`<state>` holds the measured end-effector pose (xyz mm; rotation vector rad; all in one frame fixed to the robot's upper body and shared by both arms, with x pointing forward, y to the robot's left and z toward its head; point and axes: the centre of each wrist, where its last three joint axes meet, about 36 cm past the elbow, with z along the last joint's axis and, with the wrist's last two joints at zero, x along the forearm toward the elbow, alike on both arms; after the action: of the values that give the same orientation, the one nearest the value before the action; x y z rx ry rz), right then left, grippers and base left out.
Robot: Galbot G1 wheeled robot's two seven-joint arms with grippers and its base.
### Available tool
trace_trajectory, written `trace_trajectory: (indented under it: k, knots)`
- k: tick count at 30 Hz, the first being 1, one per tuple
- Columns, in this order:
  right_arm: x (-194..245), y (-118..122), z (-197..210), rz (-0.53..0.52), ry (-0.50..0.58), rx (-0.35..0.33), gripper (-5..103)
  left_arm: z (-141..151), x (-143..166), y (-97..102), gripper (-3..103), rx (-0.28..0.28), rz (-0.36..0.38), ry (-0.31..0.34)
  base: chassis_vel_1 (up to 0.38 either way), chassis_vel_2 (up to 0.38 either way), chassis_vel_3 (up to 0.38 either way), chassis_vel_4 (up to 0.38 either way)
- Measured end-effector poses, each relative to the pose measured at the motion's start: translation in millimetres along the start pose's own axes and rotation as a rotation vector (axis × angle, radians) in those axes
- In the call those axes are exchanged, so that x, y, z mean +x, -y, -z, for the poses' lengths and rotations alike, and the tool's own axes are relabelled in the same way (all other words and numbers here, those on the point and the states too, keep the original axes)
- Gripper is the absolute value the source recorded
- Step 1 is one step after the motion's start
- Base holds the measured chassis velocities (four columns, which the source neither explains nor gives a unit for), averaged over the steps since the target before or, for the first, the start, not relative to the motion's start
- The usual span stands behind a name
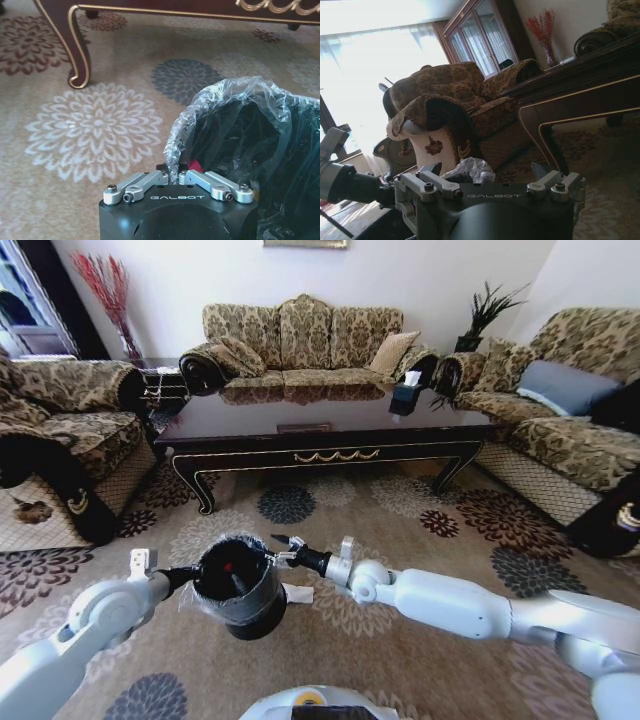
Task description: Move to the front of the table and pick up the trash from the floor, then place it into the trash bin.
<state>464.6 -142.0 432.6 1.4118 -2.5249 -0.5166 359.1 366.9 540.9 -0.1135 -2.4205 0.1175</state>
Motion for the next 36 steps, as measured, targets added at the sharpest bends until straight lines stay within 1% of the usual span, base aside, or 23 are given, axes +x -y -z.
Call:
trace_trajectory:
  k: [2,3,4,7,8,9,10,12,14,15,17,18,19,22,24,25,27,28,30,31,32,35,36]
  knots:
    - [2,3,-1,-0.091,0.01,-0.02,100,4,3,-3.1,3,-0.003,0.019,0.008,0.0,0.0,0.0,0.0]
    - [4,9,-2,-0.161,0.01,-0.021,100,7,5,-4.9,3,-0.005,0.03,0.014,0.0,0.0,0.0,0.0]
    - [4,9,-2,-0.161,0.01,-0.021,100,7,5,-4.9,3,-0.005,0.03,0.014,0.0,0.0,0.0,0.0]
    - [12,23,-12,-0.366,-0.035,0.037,100,14,7,-12.6,3,-0.008,0.067,0.025,0.0,0.0,0.0,0.0]
    - [14,25,-15,-0.407,-0.053,0.052,100,16,7,-14.4,3,-0.009,0.075,0.027,0.0,0.0,0.0,0.0]
    - [14,25,-15,-0.407,-0.053,0.052,100,16,7,-14.4,3,-0.009,0.075,0.027,0.0,0.0,0.0,0.0]
    - [20,27,-23,-0.494,-0.106,0.071,100,19,7,-18.5,3,-0.009,0.09,0.03,0.0,0.0,0.0,0.0]
    - [27,25,-38,-0.601,-0.191,0.065,100,26,8,-25.4,3,-0.007,0.107,0.041,0.0,0.0,0.0,0.0]
    - [33,24,-53,-0.663,-0.243,0.069,100,36,9,-31.6,3,-0.008,0.12,0.054,0.0,0.0,0.0,0.0]
    - [33,24,-53,-0.663,-0.243,0.069,100,36,9,-31.6,3,-0.008,0.12,0.054,0.0,0.0,0.0,0.0]
    - [40,22,-76,-0.698,-0.3,0.087,100,60,13,-46.8,3,-0.013,0.152,0.077,0.0,0.0,0.0,0.0]
    - [41,20,-81,-0.704,-0.319,0.083,100,67,15,-52.2,3,-0.014,0.167,0.084,0.0,0.0,0.0,0.0]
    - [41,20,-81,-0.704,-0.319,0.083,100,67,15,-52.2,3,-0.014,0.167,0.084,0.0,0.0,0.0,0.0]
    - [39,15,-100,-0.723,-0.397,0.023,100,90,20,-68.7,3,-0.011,0.205,0.105,0.0,0.0,0.0,0.0]
    - [38,17,-107,-0.724,-0.424,-0.004,100,96,21,-72.6,3,-0.01,0.215,0.114,0.0,0.0,0.0,0.0]
    - [38,17,-107,-0.724,-0.424,-0.004,100,96,21,-72.6,3,-0.01,0.215,0.114,0.0,0.0,0.0,0.0]
    - [37,19,-115,-0.714,-0.504,-0.06,100,102,21,-76.3,3,-0.009,0.224,0.123,0.0,0.0,0.0,0.0]
    - [37,19,-116,-0.71,-0.528,-0.062,100,102,21,-76.8,3,-0.009,0.225,0.124,0.0,0.0,0.0,0.0]
    - [37,20,-121,-0.691,-0.596,-0.044,100,105,21,-78.6,3,-0.011,0.231,0.125,0.0,0.0,0.0,0.0]
    - [37,23,-125,-0.667,-0.631,-0.017,100,106,20,-79.9,3,-0.013,0.237,0.126,0.0,0.0,0.0,0.0]
    - [37,23,-125,-0.667,-0.631,-0.017,100,106,20,-79.9,3,-0.013,0.237,0.126,0.0,0.0,0.0,0.0]
    - [37,36,-130,-0.585,-0.68,0.027,100,108,21,-79.6,3,-0.017,0.238,0.132,0.0,0.0,0.0,0.0]
    - [35,44,-128,-0.555,-0.703,0.037,100,109,22,-78.5,3,-0.019,0.236,0.135,0.0,0.0,0.0,0.0]
